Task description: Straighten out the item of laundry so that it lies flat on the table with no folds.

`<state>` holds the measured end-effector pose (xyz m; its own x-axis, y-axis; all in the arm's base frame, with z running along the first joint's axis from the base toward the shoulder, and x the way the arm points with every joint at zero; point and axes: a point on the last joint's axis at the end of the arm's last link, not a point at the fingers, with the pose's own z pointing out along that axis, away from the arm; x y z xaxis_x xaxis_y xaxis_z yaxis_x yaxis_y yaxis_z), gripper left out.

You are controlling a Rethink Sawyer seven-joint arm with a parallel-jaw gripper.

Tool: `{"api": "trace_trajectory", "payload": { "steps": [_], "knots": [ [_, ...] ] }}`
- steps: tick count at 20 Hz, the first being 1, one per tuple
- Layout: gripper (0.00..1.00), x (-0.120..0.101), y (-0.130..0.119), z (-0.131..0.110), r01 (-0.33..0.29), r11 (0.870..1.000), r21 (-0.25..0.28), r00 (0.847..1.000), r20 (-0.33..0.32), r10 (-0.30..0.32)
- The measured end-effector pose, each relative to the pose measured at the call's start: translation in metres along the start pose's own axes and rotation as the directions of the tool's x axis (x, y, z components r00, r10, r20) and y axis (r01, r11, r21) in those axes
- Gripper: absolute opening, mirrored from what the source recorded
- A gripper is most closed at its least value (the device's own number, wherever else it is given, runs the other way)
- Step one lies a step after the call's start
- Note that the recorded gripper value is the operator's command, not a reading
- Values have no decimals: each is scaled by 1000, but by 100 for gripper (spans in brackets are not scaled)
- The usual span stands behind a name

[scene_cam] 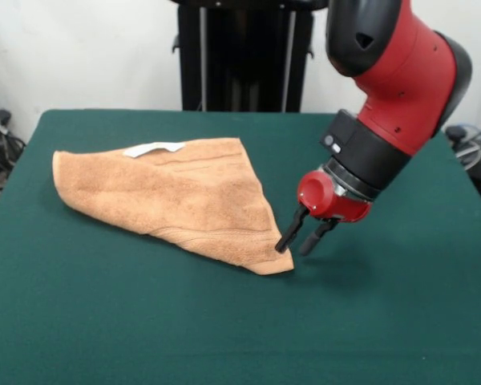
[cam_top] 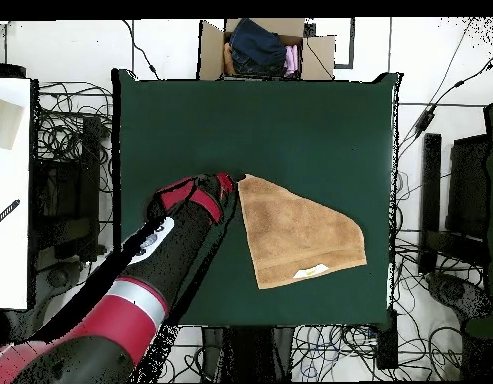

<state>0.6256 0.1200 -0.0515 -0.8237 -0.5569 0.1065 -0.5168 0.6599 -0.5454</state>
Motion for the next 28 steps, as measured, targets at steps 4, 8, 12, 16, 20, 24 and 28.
{"api": "trace_trajectory", "payload": {
  "steps": [4, 8, 12, 16, 20, 24, 28],
  "knots": [
    [100, -1, 4, -2, 12, 1000, 5, 1000, -5, -12],
    [100, -4, 12, -3, 38, 999, 19, 999, -9, -38],
    [100, -7, 23, -4, 71, 997, 36, 997, -7, -71],
    [100, -7, 26, -4, 91, 994, 54, 996, -15, -91],
    [100, -6, 25, -2, 97, 993, 59, 995, -24, -96],
    [100, -4, 20, 1, 104, 992, 76, 994, -32, -102],
    [100, 2, 16, 4, 121, 988, 99, 992, -49, -116]
  ]
}}
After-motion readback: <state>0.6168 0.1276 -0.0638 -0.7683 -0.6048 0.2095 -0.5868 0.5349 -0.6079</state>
